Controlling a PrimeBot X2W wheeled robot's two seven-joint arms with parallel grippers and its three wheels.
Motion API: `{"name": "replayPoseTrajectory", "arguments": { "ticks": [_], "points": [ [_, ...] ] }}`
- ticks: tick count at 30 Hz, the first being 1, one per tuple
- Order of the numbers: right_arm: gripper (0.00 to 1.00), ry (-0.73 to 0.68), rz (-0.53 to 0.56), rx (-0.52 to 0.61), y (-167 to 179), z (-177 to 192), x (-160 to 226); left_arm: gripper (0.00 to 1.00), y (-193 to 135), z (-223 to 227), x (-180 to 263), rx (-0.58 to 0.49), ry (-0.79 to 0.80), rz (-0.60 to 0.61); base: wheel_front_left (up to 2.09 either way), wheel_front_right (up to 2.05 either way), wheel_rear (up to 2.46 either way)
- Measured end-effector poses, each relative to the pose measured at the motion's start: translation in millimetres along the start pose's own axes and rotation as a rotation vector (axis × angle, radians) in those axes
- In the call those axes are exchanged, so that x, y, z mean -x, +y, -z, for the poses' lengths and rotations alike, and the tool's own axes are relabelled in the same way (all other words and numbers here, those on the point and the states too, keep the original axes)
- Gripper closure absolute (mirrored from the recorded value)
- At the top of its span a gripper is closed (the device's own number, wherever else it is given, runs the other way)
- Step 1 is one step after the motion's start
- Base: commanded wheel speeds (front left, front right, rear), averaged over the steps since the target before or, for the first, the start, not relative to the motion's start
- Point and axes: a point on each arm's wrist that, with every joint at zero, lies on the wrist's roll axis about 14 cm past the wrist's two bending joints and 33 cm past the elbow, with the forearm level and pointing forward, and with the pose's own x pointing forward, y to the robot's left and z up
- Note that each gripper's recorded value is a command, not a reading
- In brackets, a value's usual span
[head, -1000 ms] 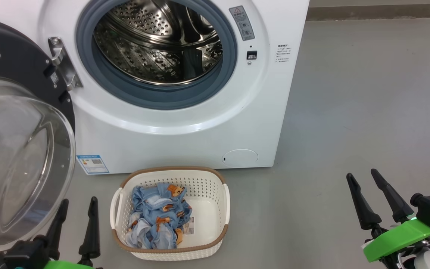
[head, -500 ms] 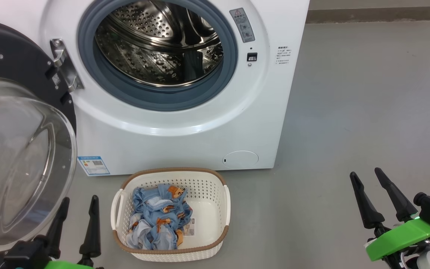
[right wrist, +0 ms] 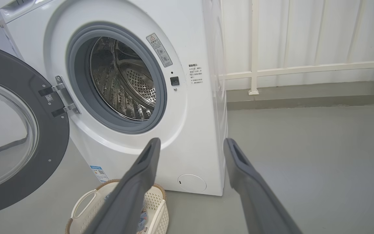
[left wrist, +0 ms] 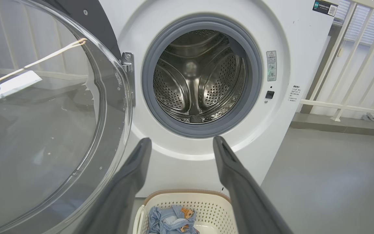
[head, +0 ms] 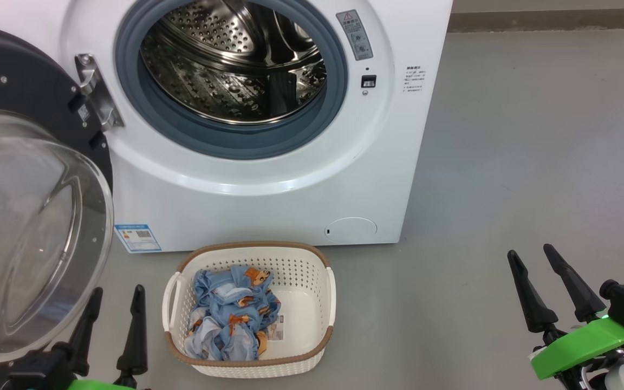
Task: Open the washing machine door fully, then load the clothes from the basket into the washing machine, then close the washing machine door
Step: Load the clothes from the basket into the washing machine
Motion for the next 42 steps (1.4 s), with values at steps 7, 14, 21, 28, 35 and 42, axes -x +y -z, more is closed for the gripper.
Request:
{"name": "replayPoseTrajectory", "arguments": {
  "ticks": [7, 14, 21, 28, 35, 42],
  "points": [
    [0.0, 0.001, -0.001, 0.0, 0.5, 0.3, -0.1, 0.0, 1.9, -0.1, 0.5, -0.003, -0.001, -0.001, 0.0, 0.0, 0.0],
    [0.0, 0.006, -0.003, 0.0, 0.8, 1.8, -0.4, 0.0, 4.0, 0.4, 0.9, -0.005, 0.0, -0.005, 0.0, 0.0, 0.0],
    [0.0, 0.008, -0.004, 0.0, 1.0, 2.4, -0.6, 0.0, 2.4, 1.9, 0.8, 0.0, 0.001, -0.008, 0.0, 0.0, 0.0],
    [0.0, 0.013, -0.005, 0.0, 1.2, 4.3, -0.9, 0.0, 1.7, 3.3, 0.4, 0.0, 0.004, -0.004, 0.39, -0.39, 0.0],
    [0.0, 0.015, -0.005, -0.001, 1.2, 5.2, -1.3, 0.0, 1.9, 4.1, 0.3, -0.008, 0.006, -0.004, 1.27, -1.27, 0.0],
    [0.0, 0.014, -0.006, -0.001, 1.6, 4.6, -1.4, 0.0, 2.7, 3.2, 0.6, -0.011, 0.003, -0.007, 1.45, -1.45, 0.0]
  ]
}}
